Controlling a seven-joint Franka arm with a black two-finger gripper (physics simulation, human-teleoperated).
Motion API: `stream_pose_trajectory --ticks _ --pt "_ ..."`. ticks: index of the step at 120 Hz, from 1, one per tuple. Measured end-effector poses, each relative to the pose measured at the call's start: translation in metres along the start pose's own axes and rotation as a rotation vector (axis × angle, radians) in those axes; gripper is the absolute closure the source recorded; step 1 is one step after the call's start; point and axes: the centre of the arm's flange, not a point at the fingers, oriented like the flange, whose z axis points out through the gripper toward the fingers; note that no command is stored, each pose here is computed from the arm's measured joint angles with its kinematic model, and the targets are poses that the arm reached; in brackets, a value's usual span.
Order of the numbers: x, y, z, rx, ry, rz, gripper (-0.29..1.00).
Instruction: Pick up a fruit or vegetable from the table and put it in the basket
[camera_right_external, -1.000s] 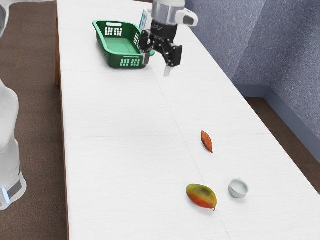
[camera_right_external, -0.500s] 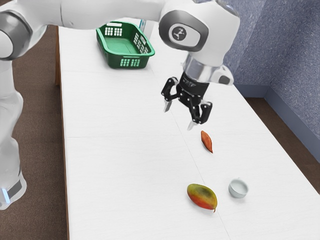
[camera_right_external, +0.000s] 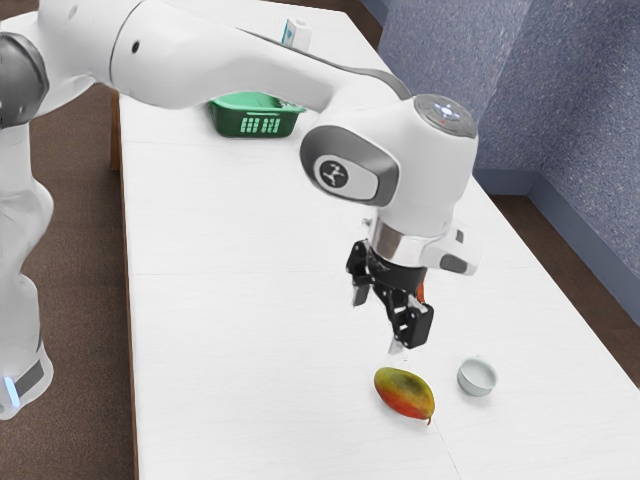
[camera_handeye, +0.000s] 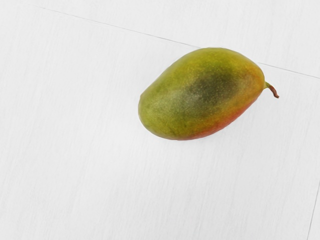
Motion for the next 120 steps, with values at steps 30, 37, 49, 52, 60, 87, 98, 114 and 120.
stream_pose_trajectory --ticks 30,37,49,52,60,87,98,114,120 --pt "0.04 -0.034 0.017 0.027 0.009 0.264 0.0" --pt "0.031 -0.023 0.016 0.019 0.009 0.353 0.0" --pt "0.02 -0.007 0.018 0.006 0.001 0.484 0.0" --pt "0.02 -0.006 0.02 0.003 -0.005 0.509 0.0" --pt "0.03 -0.003 0.039 0.0 -0.029 0.559 0.0" --pt "0.05 0.005 0.081 -0.028 -0.041 0.705 0.0" --pt "0.054 0.006 0.084 -0.038 -0.028 0.753 0.0" --pt "0.051 0.014 0.088 -0.069 -0.021 0.815 0.0" --pt "0.05 0.015 0.09 -0.08 -0.017 0.833 0.0"
